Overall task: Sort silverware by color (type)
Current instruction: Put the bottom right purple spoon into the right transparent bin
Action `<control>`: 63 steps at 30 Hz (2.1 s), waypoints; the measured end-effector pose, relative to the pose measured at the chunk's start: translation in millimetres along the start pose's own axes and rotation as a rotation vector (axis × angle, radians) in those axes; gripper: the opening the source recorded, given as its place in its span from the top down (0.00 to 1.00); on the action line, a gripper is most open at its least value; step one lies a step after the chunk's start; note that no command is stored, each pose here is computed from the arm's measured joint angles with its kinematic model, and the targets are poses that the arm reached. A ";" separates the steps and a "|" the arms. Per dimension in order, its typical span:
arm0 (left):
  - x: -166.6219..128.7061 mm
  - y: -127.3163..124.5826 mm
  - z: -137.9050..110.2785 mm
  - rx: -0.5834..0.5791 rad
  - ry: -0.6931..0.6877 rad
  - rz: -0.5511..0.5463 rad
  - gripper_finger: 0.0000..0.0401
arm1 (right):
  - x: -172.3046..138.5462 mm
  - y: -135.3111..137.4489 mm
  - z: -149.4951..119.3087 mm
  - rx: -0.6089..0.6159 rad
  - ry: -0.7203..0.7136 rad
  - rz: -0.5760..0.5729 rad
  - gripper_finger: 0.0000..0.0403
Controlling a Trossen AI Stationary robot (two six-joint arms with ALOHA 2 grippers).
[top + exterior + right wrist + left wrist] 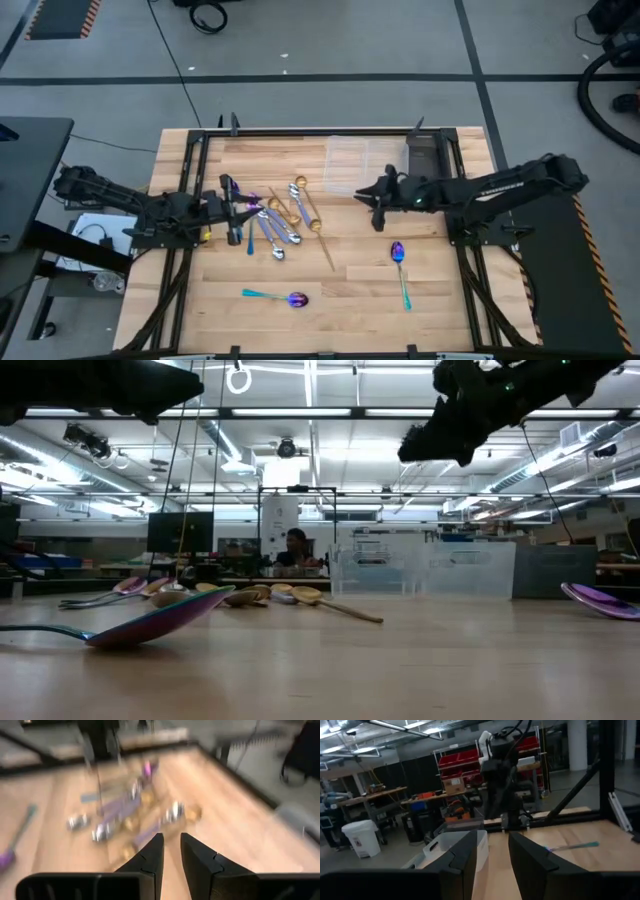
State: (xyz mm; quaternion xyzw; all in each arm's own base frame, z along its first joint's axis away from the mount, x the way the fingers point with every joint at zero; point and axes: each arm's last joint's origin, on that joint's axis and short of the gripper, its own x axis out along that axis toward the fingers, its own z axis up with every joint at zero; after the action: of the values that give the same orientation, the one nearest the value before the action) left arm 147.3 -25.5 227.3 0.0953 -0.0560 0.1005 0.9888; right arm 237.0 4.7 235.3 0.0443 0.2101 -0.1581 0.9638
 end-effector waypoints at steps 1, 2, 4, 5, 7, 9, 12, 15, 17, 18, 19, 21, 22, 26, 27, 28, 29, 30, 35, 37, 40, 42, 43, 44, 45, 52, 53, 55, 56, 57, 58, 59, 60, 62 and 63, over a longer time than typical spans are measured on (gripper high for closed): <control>0.2 -0.2 -0.2 0.006 0.003 -0.001 0.70 | 1.6 3.1 0.1 -0.004 0.053 -0.009 0.81; 0.4 -0.3 -0.3 0.009 0.006 -0.003 0.70 | 2.6 6.0 1.3 -0.007 0.101 -0.021 0.81; 0.9 0.1 0.0 0.023 0.016 -0.001 0.70 | 4.3 11.1 3.4 -0.004 0.190 -0.045 0.81; 1.2 0.9 -0.4 0.034 0.020 0.004 0.70 | 5.5 13.1 3.5 -0.006 0.233 -0.051 0.81; 1.8 2.6 -0.8 0.035 0.022 0.018 0.70 | 7.6 15.8 1.3 -0.016 0.332 -0.062 0.81; 2.5 4.4 -1.2 0.024 0.025 0.031 0.70 | 9.6 17.7 0.5 -0.001 0.403 -0.063 0.81; 3.1 6.3 -1.5 0.014 0.026 0.045 0.70 | 11.8 19.5 -6.0 0.051 0.520 -0.045 0.78; 3.5 7.9 -0.8 0.012 0.018 0.057 0.70 | 11.0 19.7 -15.5 0.136 0.645 -0.042 0.72; 3.9 9.2 -0.6 0.015 0.015 0.067 0.70 | 6.7 17.6 -21.8 0.205 0.732 -0.080 0.68; 4.1 10.1 -0.3 0.013 0.011 0.073 0.70 | 4.6 16.8 -25.1 0.240 0.772 -0.112 0.65; 4.3 11.0 -0.2 0.013 0.009 0.079 0.70 | 2.6 16.4 -27.9 0.274 0.808 -0.137 0.63; 4.7 12.4 -0.2 0.014 0.008 0.090 0.70 | -3.1 16.1 -34.1 0.322 0.893 -0.186 0.59; 4.9 13.2 -0.4 0.015 0.010 0.095 0.70 | -5.6 16.6 -36.9 0.347 0.935 -0.200 0.58; 5.5 15.4 -1.3 0.018 0.015 0.110 0.70 | -9.6 20.4 -45.9 0.409 1.036 -0.258 0.56; 5.7 16.0 -1.3 0.021 0.016 0.114 0.70 | -9.1 22.4 -47.4 0.414 1.045 -0.261 0.56; 5.8 16.5 -1.4 0.027 0.017 0.118 0.70 | -8.7 24.5 -49.0 0.417 1.053 -0.261 0.56; 6.0 17.2 -1.5 0.039 0.017 0.122 0.70 | -8.4 26.3 -50.5 0.417 1.060 -0.268 0.56; 6.1 17.8 -1.3 0.045 0.015 0.126 0.70 | -7.8 27.9 -51.7 0.420 1.065 -0.274 0.56; 6.4 19.9 0.2 0.038 -0.002 0.143 0.70 | -2.5 40.5 -64.6 0.412 1.119 -0.302 0.56; 6.4 19.9 0.3 0.029 -0.003 0.143 0.70 | -2.6 48.4 -69.6 0.416 1.136 -0.304 0.56; 6.4 19.8 0.2 -0.015 -0.005 0.142 0.70 | -7.1 60.4 -75.3 0.433 1.148 -0.308 0.54; 6.2 19.2 0.4 -0.046 -0.009 0.138 0.70 | -12.2 67.3 -77.5 0.445 1.141 -0.320 0.52; 6.1 18.8 0.6 -0.065 -0.011 0.135 0.70 | -14.5 70.1 -78.1 0.453 1.132 -0.326 0.52; 6.0 18.3 0.7 -0.081 -0.013 0.132 0.70 | -17.0 72.7 -78.2 0.461 1.120 -0.333 0.51; 5.9 17.8 0.7 -0.098 -0.014 0.128 0.70 | -19.3 75.0 -78.6 0.471 1.108 -0.343 0.50; 5.1 14.4 0.5 -0.178 -0.012 0.104 0.70 | -21.0 91.7 -90.6 0.524 1.083 -0.394 0.46; 5.1 14.3 0.3 -0.180 -0.011 0.103 0.70 | -19.8 94.4 -93.5 0.528 1.086 -0.396 0.46; 5.1 14.2 -0.1 -0.190 -0.008 0.102 0.70 | -15.8 99.1 -99.2 0.542 1.092 -0.403 0.46; 5.1 14.2 -0.2 -0.198 -0.006 0.103 0.70 | -13.9 101.3 -102.3 0.546 1.095 -0.406 0.46; 5.1 14.1 -0.5 -0.201 -0.004 0.102 0.70 | -12.1 102.9 -105.0 0.553 1.095 -0.415 0.46; 5.1 14.1 -0.7 -0.202 -0.001 0.102 0.70 | -10.9 104.4 -107.4 0.555 1.097 -0.425 0.47; 5.1 13.9 -1.1 -0.201 0.002 0.101 0.70 | -10.1 106.2 -108.6 0.554 1.101 -0.441 0.47; 5.1 13.8 -1.5 -0.200 0.006 0.100 0.70 | -8.9 108.5 -108.8 0.552 1.103 -0.451 0.47; 5.1 13.7 -1.8 -0.199 0.009 0.099 0.70 | -6.8 113.9 -107.5 0.553 1.095 -0.463 0.47; 5.1 13.7 -1.9 -0.197 0.011 0.099 0.70 | -5.7 116.3 -107.1 0.555 1.091 -0.468 0.47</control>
State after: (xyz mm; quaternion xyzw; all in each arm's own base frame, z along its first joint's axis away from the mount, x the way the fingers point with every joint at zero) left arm 149.5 -11.0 228.5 -0.0060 -0.0650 0.1438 0.9875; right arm 227.8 132.6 142.7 0.3183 0.6245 -0.3670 0.6116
